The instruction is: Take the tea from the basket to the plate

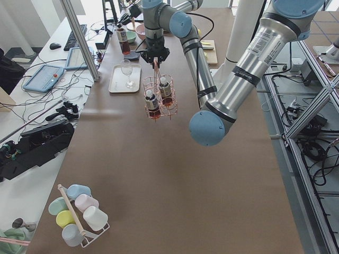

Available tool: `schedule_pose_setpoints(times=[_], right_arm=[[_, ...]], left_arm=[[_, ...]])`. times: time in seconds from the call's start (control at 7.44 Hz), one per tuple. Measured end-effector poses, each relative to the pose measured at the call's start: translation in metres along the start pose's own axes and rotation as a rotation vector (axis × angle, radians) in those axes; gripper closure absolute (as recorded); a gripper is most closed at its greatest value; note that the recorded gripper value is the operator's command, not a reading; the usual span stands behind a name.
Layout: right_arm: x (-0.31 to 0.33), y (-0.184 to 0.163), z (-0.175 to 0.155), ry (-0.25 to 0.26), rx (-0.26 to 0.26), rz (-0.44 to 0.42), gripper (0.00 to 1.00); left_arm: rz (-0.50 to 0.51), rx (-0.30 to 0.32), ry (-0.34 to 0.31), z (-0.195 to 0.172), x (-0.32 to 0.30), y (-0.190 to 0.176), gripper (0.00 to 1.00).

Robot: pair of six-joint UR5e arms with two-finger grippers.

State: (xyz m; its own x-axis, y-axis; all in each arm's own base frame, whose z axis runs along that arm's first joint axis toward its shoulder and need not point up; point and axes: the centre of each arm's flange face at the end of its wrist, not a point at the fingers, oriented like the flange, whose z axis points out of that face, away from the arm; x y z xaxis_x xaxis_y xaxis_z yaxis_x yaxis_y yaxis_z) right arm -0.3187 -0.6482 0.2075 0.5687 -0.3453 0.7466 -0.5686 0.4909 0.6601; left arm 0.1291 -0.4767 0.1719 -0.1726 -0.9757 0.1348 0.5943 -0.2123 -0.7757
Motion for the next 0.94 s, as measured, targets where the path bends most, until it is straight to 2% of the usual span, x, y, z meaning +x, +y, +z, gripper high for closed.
schedule_pose_setpoints(times=[0.4, 0.67, 0.94], right_arm=[[-0.006, 0.013, 0.029, 0.040, 0.049, 0.063, 1.00], [-0.025, 0.039, 0.037, 0.057, 0.080, 0.091, 1.00], [-0.044, 0.067, 0.044, 0.076, 0.088, 0.091, 1.00]], left_arm=[[0.159, 0.074, -0.011, 0.003, 0.021, -0.093, 1.00], [0.236, 0.117, -0.025, -0.003, 0.042, -0.145, 1.00], [0.291, 0.143, -0.042, -0.008, 0.066, -0.192, 1.00]])
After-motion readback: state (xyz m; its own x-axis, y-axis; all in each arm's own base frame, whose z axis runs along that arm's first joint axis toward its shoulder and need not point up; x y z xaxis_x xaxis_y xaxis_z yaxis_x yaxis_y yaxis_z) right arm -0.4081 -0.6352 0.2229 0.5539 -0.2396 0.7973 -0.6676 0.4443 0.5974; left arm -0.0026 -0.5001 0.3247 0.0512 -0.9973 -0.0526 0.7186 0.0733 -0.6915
